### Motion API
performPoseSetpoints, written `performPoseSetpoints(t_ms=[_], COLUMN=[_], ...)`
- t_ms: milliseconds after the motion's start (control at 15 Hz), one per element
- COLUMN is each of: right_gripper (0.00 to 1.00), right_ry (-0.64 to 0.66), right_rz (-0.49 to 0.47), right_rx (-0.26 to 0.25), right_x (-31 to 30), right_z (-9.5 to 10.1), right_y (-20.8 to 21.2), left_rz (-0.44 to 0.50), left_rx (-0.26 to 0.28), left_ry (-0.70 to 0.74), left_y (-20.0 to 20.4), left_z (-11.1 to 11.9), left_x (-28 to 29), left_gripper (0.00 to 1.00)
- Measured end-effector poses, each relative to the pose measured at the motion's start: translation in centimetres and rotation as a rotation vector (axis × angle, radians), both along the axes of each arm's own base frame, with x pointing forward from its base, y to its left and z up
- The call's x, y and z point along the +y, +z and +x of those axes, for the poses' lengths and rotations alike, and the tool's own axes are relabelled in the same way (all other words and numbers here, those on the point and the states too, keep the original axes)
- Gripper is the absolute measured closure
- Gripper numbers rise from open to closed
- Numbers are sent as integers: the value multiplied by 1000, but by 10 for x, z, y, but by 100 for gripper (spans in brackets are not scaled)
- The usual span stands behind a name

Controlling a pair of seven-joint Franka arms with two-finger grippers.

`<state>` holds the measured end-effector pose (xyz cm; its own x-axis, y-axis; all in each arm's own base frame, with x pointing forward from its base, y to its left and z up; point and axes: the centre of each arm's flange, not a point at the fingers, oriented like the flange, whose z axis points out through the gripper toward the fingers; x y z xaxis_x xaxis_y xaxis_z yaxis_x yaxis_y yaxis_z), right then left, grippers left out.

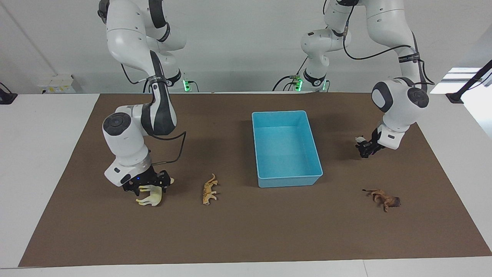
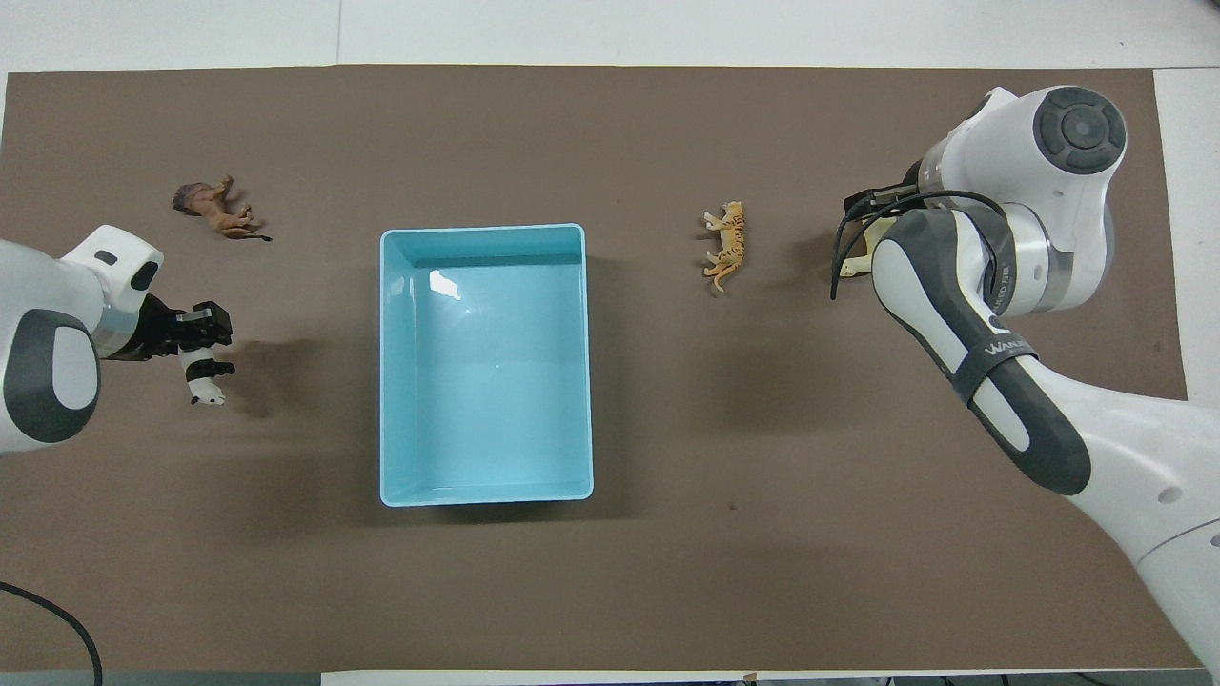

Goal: Put all toys into storage box
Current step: 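Carry the panda into the blue box and open the left gripper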

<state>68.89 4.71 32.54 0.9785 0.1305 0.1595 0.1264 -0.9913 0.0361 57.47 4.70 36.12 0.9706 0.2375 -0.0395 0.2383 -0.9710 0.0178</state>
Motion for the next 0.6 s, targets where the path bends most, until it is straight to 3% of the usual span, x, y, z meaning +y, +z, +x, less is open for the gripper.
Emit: performPoseSetpoints(t_ms=[267,400,600], right_gripper=[0,1,1], right_ry=[4,4,2], right_rz=[-2,-1,0], right_rx=[2,-2,-10], right_x=[-1,-1,-2], right_z=[2,3,4], right_y=[-12,-17,-22], left_rz=[1,-7,-28], left_rx=[-18,-37,-64], left_ry=[171,251,325], left_y=[92,103,81], left_z=[29,24,4], left_x=[-113,-185,-275], left_gripper=[50,50,50])
